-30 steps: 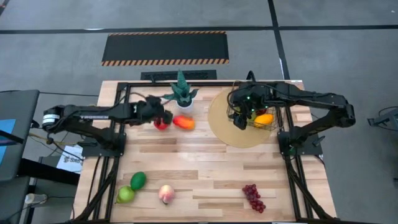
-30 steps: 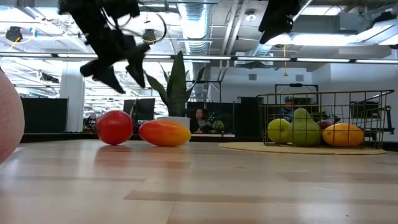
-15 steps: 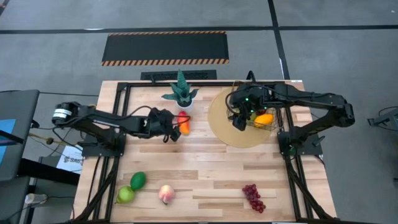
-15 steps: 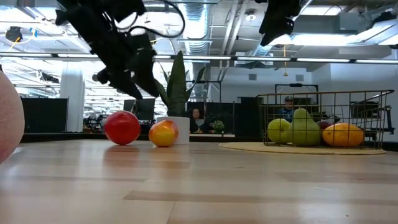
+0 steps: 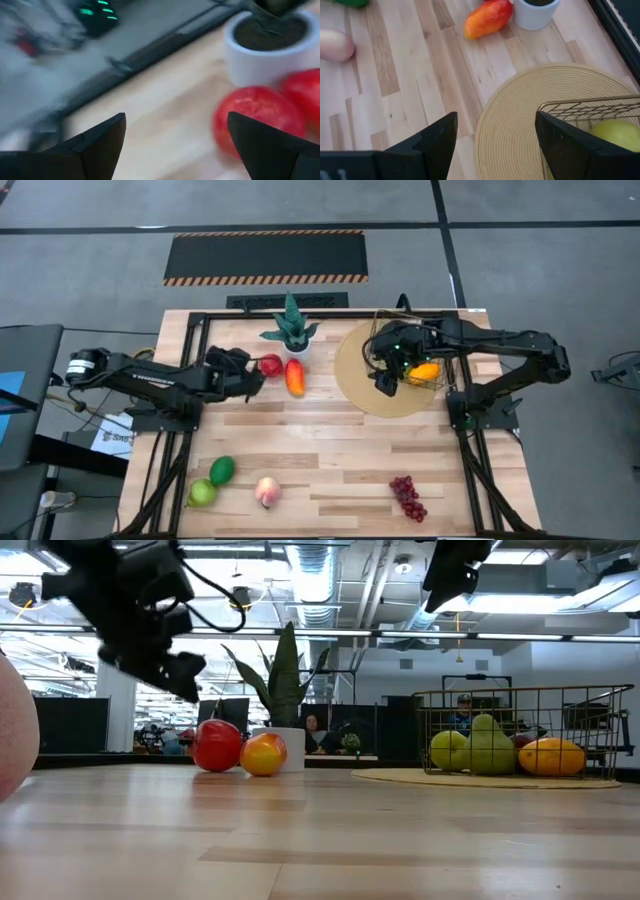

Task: Build produce basket
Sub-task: Put the red apple into the basket

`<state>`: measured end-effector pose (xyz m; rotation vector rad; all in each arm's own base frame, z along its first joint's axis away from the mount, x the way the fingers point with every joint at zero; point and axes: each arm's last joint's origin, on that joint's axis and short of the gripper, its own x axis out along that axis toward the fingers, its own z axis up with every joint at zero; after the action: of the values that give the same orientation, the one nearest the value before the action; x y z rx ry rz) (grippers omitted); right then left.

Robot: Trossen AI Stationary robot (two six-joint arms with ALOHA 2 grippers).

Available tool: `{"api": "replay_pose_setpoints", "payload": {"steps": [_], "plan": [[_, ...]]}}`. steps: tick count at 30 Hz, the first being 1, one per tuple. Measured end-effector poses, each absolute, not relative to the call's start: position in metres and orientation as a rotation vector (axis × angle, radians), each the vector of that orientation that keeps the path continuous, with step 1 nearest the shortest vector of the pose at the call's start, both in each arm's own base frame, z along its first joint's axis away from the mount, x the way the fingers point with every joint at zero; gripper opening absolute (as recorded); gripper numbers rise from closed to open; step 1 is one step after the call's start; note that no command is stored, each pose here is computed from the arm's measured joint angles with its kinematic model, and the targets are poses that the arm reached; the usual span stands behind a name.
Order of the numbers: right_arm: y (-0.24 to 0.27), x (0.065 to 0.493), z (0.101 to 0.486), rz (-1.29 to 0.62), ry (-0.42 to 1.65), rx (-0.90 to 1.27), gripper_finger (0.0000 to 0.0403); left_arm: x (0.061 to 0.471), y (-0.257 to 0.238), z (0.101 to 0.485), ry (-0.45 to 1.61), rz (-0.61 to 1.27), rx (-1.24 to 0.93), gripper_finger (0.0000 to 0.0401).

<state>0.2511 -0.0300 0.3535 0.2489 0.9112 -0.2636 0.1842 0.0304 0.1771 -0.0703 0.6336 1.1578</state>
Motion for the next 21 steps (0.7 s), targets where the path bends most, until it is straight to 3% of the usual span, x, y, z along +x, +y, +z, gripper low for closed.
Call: {"api": "replay_pose_setpoints", "payload": {"steps": [4, 11, 21], "plan": [[-0.03, 0.251, 0.354, -0.265, 0.91, 0.253, 0.0286, 0.185, 0.037, 0.164, 0.554, 0.96, -0.098, 0.0336], [-0.03, 0.251, 0.354, -0.279, 0.903, 0.28, 0.0286, 0.182, 0.064, 0.164, 0.579, 0.99, -0.071, 0.0336], [-0.03, 0.251, 0.354, -0.286, 0.901, 0.297, 0.0286, 0.179, 0.068, 0.152, 0.52, 0.761, -0.268, 0.0336]]}}
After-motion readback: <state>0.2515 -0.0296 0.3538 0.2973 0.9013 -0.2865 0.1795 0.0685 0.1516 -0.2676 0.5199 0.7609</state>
